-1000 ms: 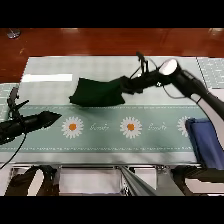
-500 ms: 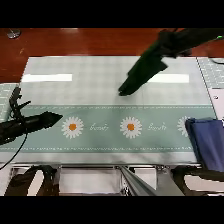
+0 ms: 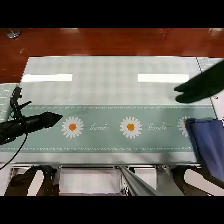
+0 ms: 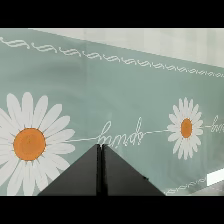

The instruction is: Fold the shirts.

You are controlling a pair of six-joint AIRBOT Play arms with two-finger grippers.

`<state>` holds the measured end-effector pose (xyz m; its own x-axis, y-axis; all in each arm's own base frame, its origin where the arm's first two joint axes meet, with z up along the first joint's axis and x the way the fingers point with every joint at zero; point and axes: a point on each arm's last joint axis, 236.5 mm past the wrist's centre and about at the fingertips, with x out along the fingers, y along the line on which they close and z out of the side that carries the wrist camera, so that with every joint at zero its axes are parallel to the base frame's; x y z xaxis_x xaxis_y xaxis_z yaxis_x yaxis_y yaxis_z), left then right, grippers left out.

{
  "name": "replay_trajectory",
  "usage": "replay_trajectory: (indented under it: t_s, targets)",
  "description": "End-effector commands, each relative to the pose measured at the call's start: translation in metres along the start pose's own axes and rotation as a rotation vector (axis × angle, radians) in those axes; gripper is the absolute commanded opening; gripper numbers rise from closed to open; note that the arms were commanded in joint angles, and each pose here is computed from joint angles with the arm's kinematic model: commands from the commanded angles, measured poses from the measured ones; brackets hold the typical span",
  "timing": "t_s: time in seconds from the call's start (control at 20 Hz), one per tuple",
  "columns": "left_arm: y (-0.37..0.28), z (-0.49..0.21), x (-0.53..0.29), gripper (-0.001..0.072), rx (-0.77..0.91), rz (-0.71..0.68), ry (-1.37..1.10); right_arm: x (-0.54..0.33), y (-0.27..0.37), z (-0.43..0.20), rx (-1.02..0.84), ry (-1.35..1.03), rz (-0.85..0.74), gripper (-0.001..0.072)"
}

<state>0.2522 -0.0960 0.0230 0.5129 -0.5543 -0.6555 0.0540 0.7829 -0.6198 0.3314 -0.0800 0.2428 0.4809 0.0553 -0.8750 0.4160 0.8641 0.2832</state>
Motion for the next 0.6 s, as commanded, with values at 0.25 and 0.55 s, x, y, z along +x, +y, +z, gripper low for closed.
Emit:
replay_trajectory:
  t_s: [0.25, 0.55]
  targets:
    - [0.002, 0.002, 0.000, 0.0028, 0.007, 0.006, -0.011, -0.043, -0.163, -0.133, 0.448, 0.031, -0.498, 0.0027]
    - [0.006, 0.004, 0.002, 0.0027, -0.005, 0.016, -0.025, -0.055, -0.235, -0.234, 0.750, 0.004, -0.839, 0.0282]
